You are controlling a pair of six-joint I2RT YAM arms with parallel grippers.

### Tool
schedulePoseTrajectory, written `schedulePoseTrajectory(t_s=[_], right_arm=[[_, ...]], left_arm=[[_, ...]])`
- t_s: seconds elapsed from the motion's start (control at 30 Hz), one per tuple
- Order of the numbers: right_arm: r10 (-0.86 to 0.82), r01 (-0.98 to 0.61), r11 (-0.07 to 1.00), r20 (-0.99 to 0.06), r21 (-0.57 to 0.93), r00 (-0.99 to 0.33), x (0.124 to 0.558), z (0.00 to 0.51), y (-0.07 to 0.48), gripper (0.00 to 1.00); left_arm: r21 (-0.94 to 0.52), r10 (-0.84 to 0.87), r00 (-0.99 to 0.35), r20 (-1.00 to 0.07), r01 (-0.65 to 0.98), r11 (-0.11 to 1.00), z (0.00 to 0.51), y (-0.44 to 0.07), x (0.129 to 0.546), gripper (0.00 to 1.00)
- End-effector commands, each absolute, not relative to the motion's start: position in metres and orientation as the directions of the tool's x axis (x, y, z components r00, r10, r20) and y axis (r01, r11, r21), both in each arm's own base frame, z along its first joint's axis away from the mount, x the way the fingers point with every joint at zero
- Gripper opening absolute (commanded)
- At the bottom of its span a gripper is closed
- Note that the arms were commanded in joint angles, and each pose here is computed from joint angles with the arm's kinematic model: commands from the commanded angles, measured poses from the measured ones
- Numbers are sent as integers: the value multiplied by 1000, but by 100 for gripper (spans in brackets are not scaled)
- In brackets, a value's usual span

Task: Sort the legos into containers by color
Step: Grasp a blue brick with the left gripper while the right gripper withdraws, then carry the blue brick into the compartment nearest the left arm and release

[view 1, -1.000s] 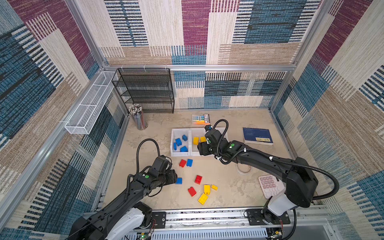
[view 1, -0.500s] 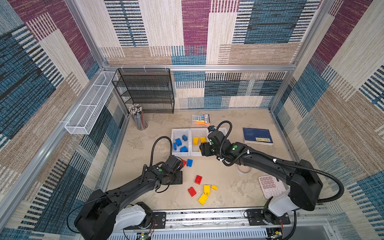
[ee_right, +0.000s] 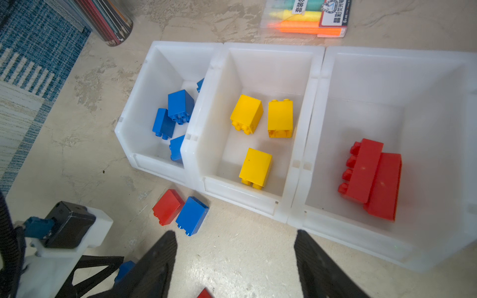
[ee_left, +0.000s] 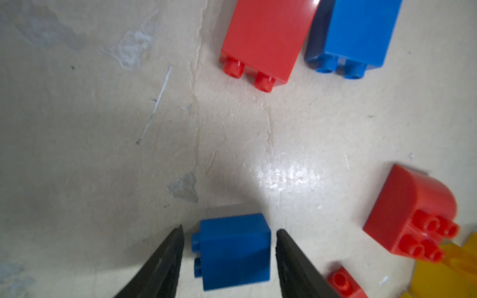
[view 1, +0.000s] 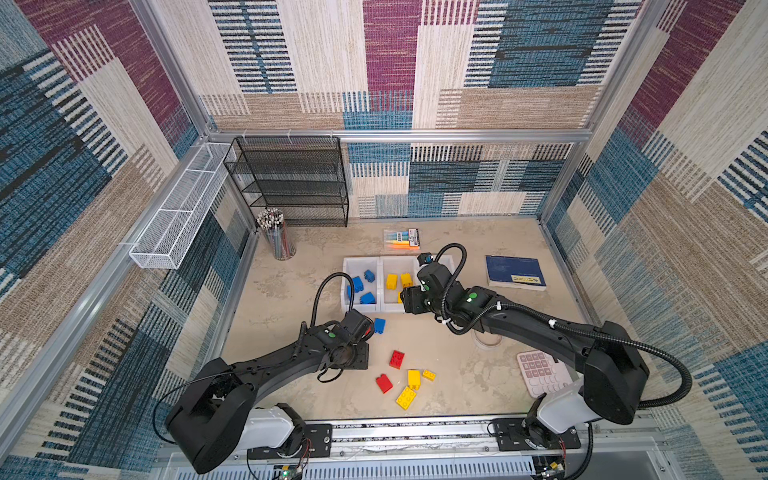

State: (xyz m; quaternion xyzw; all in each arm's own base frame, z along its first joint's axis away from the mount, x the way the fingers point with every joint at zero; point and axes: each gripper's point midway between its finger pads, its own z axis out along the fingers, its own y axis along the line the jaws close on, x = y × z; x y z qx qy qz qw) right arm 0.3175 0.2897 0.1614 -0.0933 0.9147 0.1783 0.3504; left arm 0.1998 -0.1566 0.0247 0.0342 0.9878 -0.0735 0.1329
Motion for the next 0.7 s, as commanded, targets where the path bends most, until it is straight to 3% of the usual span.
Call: schedulePoseTrajectory(t_s=[0.0,0.4,0.67], right_arm=[[-15,-284,919,-692,275,-722,321,168,289,75],[-8,-273,922,-692,275,-722,318,167,283,75],[0,-271,923,-702,274,-713,316,174,278,75]], left_arm=[[-126,70,-957,-281,109,986,25,-160,204,55],[-130,81,-957,-280,122,984,24,-166,205,42],[-158,92,-896,-435,177,971,78,-180,244,41]])
